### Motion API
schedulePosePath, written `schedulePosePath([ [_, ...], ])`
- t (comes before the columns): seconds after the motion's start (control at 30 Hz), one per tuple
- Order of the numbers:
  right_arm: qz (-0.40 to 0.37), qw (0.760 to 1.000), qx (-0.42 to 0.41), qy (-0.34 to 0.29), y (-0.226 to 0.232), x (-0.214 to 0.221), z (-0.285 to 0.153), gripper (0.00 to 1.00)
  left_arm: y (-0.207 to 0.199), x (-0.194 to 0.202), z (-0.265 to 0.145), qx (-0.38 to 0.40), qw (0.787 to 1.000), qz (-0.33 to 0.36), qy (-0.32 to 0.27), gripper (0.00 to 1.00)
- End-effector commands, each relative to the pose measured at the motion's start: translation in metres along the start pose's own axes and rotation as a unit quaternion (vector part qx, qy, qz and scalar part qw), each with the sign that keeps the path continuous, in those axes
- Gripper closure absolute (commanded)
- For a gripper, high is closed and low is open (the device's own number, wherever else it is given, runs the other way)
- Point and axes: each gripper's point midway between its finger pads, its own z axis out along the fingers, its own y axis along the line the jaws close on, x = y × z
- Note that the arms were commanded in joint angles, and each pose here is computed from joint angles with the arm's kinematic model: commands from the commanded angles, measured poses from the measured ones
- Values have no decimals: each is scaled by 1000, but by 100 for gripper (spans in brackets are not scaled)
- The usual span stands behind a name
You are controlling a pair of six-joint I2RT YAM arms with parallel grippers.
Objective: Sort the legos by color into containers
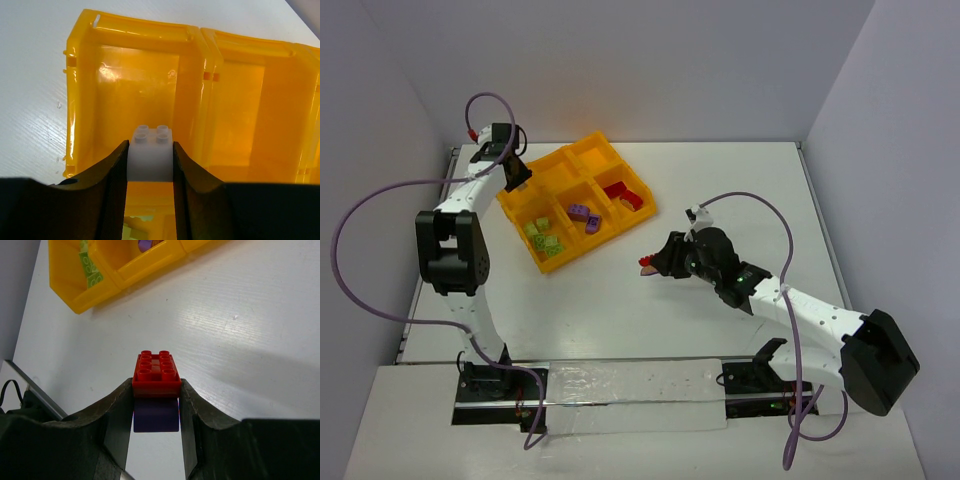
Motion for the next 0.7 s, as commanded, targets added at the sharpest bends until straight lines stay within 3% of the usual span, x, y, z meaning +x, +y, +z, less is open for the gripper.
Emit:
schedulePosePath([
  [0.0,-5,1000,1,-23,0,-12,-3,100,-14,-18,0,22,1000,-3,-19,100],
  [0.23,-4,1000,3,-23,-1,-11,-4,100,-18,-15,7,29,1000,-1,-11,98],
  [0.43,-6,1000,3,-23,0,-12,-4,100,-25,-14,6,47,999,3,-6,69],
  [0.5,-6,1000,2,-24,1,-13,-5,100,-26,-17,4,49,999,4,-7,43],
  [0.53,-6,1000,2,-24,1,-13,-5,100,-26,-18,3,49,999,4,-8,38],
  [0.67,-6,1000,1,-24,2,-14,-5,100,-27,-27,-13,61,998,1,-23,35],
])
